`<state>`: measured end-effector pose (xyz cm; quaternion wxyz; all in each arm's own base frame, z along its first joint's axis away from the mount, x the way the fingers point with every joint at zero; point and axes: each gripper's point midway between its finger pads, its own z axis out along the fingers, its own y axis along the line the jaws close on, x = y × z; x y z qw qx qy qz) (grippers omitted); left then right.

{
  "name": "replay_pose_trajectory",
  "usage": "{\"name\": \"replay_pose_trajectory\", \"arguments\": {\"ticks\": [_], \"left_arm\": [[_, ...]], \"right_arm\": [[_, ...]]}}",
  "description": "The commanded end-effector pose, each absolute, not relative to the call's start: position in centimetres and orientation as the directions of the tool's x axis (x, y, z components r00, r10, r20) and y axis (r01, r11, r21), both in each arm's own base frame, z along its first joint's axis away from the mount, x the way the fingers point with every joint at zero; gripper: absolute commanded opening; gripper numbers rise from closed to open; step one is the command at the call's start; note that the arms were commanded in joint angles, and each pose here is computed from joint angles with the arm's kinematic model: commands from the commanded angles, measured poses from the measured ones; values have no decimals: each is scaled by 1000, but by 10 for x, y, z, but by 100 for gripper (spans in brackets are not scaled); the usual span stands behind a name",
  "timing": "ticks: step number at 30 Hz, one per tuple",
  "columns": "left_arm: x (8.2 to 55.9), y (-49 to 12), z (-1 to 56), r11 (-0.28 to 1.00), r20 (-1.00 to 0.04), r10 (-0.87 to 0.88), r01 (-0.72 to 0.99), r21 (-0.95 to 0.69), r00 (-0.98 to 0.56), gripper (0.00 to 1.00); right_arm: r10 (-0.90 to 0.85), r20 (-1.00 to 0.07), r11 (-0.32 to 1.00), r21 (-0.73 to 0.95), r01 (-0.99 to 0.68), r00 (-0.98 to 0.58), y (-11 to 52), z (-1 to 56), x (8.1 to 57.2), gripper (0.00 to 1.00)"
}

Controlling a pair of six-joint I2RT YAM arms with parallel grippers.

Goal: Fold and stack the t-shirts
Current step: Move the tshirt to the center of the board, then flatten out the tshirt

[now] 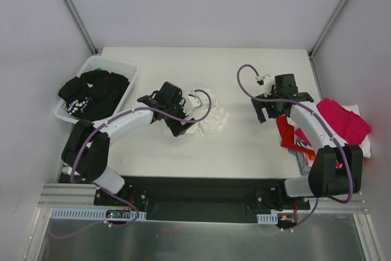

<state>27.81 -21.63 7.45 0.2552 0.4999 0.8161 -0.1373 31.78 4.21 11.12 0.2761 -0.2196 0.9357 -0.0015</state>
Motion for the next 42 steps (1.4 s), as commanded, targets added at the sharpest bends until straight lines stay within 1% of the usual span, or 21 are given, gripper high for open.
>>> {"name": "replay_pose_trajectory", "arguments": {"ticks": [1,7,14,23,26,27,28,29,31,32,34,35,36,42], "left_arm": [[274,-236,94,436,-614,708,900,-9,-349,89],[270,-251,92,393,-623,705,918,-55,-339,86],[273,-254,83,396,-603,718,917,-56,-347,83],[276,-255,82,408,-607,712,912,-50,-352,85],[277,-256,80,408,-605,712,911,-53,-355,79],[277,-256,79,410,-602,713,910,-57,-358,78],[277,-257,78,408,-601,714,911,-60,-360,75],[278,-257,77,410,-601,714,910,-57,-359,69],[279,-256,75,415,-593,719,908,-54,-364,64],[279,-256,74,410,-592,721,910,-55,-361,48],[279,-256,72,411,-588,723,910,-57,-363,30],[280,-255,72,416,-585,724,908,-52,-365,8],[281,-254,71,419,-583,725,907,-47,-366,0],[293,-252,93,442,-614,714,897,20,-338,0]], "right_arm": [[-422,-530,899,-136,-417,-736,43,123,324,96],[-419,-541,900,-141,-413,-729,43,125,324,96],[-419,-542,900,-141,-413,-729,43,126,323,96],[-417,-552,901,-142,-411,-722,44,129,324,97],[-415,-556,901,-143,-409,-720,44,130,324,96],[-415,-557,901,-143,-409,-720,44,131,324,96],[-415,-558,902,-145,-408,-719,43,131,324,97],[-414,-557,902,-144,-406,-720,43,131,323,97],[-415,-558,902,-145,-408,-719,43,131,324,96],[-415,-557,902,-145,-408,-720,43,131,324,97],[-415,-553,901,-143,-409,-722,43,130,324,97],[-418,-551,900,-143,-411,-723,44,129,324,97],[-417,-550,901,-141,-411,-724,44,129,323,97],[-416,-550,901,-140,-410,-724,43,129,323,97]]}}
